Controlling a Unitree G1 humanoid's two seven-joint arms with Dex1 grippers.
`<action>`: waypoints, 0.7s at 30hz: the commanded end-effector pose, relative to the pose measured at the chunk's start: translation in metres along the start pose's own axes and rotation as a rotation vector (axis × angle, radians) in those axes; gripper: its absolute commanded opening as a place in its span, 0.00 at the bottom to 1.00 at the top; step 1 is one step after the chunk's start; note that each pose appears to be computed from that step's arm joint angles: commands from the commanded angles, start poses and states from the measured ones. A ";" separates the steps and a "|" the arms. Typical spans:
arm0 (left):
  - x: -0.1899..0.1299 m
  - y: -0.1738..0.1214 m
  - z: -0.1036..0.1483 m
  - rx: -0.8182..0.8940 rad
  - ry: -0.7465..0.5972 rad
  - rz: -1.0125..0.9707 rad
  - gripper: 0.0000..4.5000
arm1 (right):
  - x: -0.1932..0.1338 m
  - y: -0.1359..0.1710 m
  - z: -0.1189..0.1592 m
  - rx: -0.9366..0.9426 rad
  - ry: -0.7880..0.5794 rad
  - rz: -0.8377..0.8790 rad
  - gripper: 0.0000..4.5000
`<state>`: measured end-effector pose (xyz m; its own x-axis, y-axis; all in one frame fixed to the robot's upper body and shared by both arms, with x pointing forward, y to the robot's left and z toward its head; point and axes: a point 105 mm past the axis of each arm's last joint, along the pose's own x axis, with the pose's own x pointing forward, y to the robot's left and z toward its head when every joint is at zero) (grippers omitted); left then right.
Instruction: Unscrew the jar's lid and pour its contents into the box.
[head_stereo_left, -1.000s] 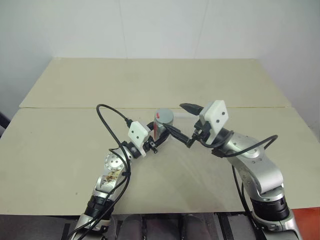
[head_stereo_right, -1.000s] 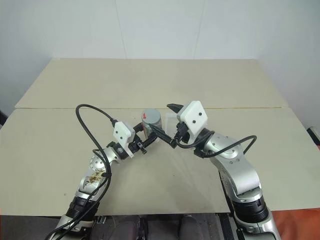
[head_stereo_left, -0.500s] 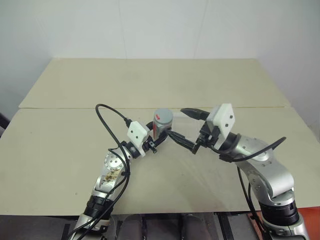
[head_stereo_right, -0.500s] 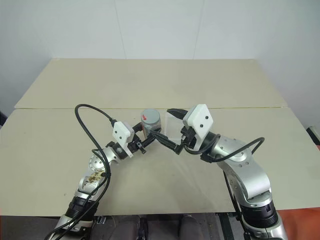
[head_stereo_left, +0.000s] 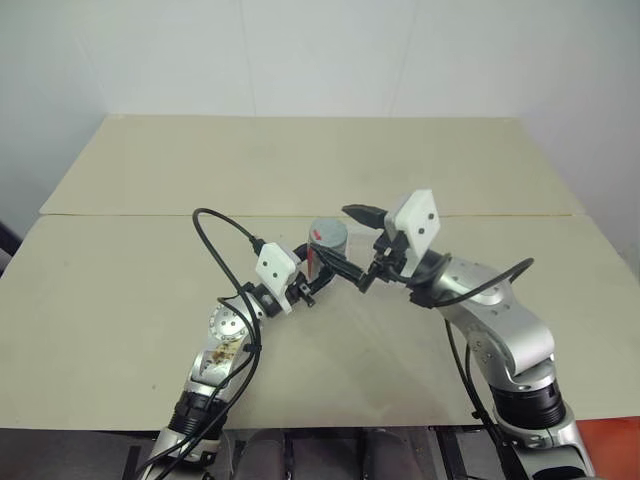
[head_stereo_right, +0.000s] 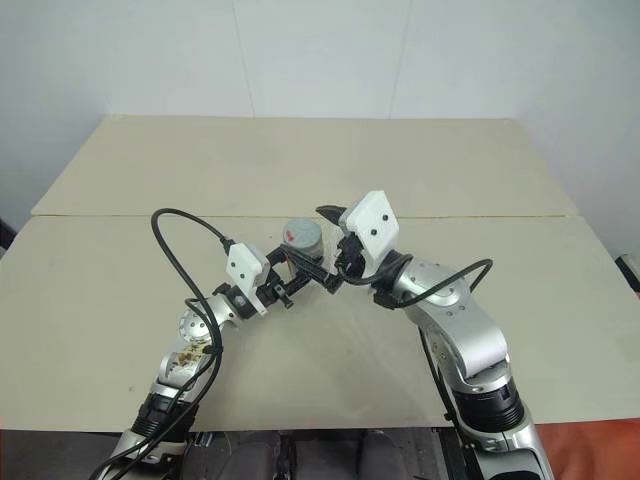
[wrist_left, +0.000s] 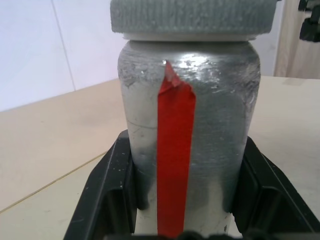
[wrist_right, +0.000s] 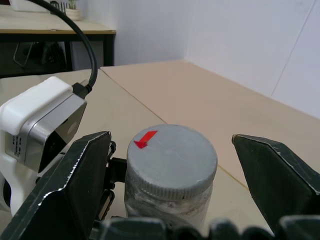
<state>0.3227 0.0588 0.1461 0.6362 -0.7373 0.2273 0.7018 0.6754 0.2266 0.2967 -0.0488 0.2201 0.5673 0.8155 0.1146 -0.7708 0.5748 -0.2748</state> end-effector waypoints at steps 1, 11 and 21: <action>0.003 -0.003 0.012 0.025 -0.056 -0.007 0.45 | 0.000 0.000 0.008 -0.023 -0.021 0.015 1.00; 0.003 -0.003 0.011 0.022 -0.056 -0.003 0.45 | 0.001 -0.002 0.003 0.002 -0.014 0.007 1.00; 0.003 -0.004 0.009 0.021 -0.046 -0.009 0.45 | 0.000 -0.004 0.005 0.001 -0.024 -0.008 0.81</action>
<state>0.3215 0.0559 0.1472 0.6291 -0.7405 0.2365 0.7030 0.6718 0.2335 0.3010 -0.0487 0.2133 0.5681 0.8173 0.0964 -0.7816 0.5725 -0.2476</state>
